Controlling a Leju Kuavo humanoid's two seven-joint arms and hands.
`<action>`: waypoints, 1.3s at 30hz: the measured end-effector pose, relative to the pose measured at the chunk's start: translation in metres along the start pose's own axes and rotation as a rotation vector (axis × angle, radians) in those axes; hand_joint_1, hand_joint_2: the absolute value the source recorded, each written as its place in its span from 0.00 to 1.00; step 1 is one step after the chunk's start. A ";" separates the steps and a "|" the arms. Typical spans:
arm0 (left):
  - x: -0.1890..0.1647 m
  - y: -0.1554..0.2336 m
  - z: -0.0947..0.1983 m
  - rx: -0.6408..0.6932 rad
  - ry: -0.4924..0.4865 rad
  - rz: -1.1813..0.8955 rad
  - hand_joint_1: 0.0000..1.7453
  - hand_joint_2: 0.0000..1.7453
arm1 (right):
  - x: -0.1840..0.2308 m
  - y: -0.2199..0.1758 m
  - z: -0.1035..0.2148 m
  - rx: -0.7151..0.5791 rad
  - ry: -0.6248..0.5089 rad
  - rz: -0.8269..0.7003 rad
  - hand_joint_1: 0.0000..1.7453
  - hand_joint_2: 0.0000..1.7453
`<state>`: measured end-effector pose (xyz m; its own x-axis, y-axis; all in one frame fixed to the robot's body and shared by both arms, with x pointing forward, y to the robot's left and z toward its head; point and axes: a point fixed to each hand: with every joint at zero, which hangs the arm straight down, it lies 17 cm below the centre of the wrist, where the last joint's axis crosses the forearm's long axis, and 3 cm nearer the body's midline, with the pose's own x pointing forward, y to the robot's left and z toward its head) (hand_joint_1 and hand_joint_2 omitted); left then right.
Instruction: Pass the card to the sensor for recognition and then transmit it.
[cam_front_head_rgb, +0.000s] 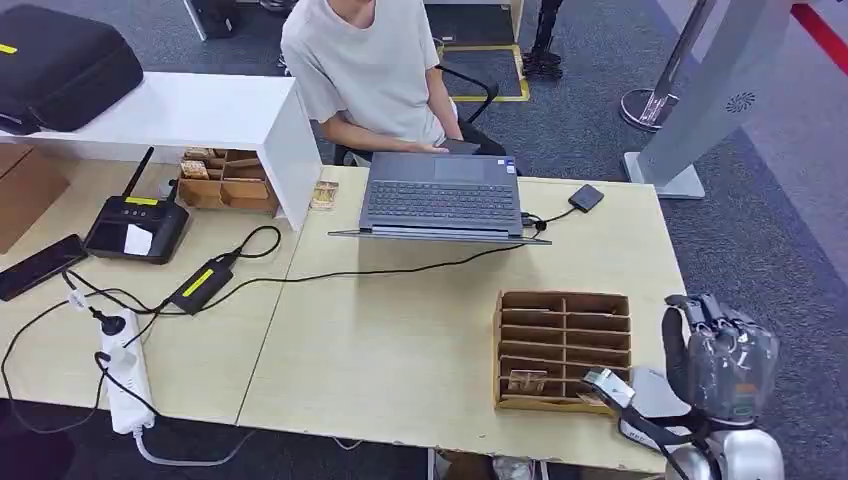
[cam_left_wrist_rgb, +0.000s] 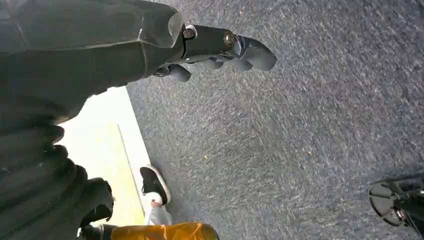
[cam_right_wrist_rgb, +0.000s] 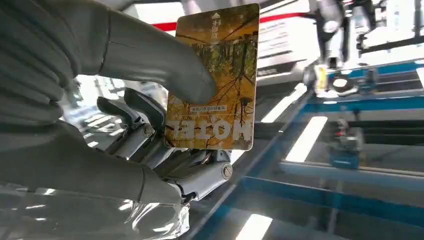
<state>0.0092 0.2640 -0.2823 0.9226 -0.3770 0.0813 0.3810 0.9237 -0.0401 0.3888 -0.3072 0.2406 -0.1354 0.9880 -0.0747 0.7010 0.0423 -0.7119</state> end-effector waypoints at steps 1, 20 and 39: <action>-0.001 0.001 0.000 0.001 0.001 -0.001 0.00 1.00 | 0.003 0.001 -0.003 -0.003 -0.008 -0.002 1.00 1.00; 0.014 0.003 0.003 -0.046 -0.065 -0.049 0.00 1.00 | 0.093 0.067 -0.132 0.021 -0.209 0.078 1.00 1.00; 0.017 -0.005 0.004 -0.074 -0.076 -0.085 0.00 1.00 | 0.140 0.082 -0.170 0.027 -0.368 0.139 1.00 1.00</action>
<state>0.0226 0.2536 -0.2770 0.8807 -0.4451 0.1624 0.4637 0.8800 -0.1031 0.5460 -0.1399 0.2906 -0.2858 0.8643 -0.4139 0.7126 -0.0971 -0.6948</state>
